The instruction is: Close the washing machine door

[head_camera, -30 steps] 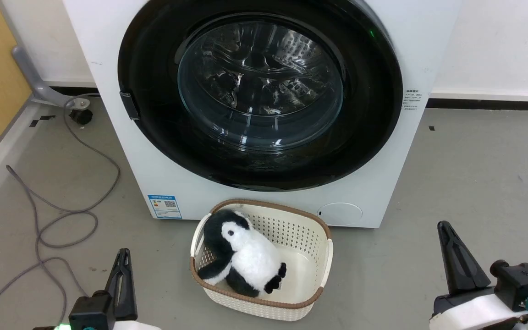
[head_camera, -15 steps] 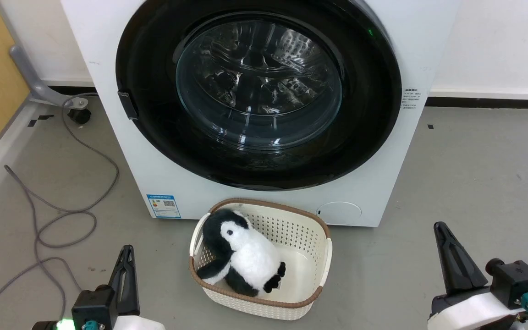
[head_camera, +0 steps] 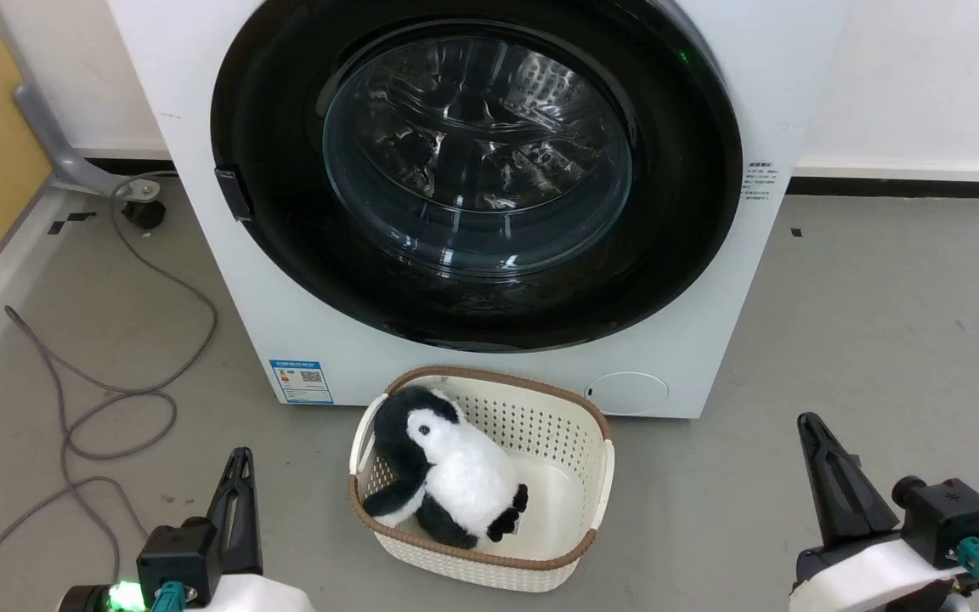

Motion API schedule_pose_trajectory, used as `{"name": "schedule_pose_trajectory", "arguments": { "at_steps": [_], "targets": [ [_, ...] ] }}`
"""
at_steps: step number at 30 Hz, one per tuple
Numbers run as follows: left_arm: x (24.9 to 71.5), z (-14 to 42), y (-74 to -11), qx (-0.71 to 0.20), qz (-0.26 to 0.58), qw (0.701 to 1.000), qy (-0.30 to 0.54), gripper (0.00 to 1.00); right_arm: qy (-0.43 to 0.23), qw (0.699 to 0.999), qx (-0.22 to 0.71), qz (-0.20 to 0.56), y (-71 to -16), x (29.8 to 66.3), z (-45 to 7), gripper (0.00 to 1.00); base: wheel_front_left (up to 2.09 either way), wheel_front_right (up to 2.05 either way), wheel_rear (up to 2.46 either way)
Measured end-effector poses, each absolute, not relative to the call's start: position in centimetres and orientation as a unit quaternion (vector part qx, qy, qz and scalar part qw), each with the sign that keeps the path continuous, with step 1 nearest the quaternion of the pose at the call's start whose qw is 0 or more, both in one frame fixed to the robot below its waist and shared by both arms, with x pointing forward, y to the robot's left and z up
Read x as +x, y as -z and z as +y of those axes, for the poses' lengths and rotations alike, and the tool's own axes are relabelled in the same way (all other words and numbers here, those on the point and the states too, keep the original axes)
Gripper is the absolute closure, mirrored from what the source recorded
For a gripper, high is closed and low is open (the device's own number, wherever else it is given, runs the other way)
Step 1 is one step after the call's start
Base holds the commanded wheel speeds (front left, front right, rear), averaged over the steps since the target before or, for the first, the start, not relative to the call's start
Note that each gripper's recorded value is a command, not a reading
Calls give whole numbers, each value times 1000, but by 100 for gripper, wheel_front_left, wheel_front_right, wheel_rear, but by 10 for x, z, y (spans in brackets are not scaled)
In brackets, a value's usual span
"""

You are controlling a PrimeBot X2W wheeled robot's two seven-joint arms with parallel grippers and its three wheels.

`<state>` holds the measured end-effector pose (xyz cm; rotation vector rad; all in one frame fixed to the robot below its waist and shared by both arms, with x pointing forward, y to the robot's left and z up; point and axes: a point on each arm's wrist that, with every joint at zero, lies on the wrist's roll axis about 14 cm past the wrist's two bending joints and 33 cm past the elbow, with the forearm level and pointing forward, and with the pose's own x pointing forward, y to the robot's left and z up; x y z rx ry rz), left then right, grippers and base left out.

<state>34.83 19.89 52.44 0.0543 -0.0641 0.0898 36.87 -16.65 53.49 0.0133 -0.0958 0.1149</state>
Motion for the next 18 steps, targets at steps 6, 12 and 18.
{"name": "schedule_pose_trajectory", "arguments": {
  "at_steps": [6,12,18],
  "targets": [
    [350,197,-524,25,-27,998,-41,100,-58,997,3,-41,-533,369,-166,100,0,0,0],
    [352,195,-523,26,-23,999,-36,100,-59,998,-2,-37,-533,369,-166,100,0,0,0],
    [355,193,-524,27,-22,999,-30,100,-60,998,-6,-32,-531,369,-165,100,0,0,0]
  ]
}}
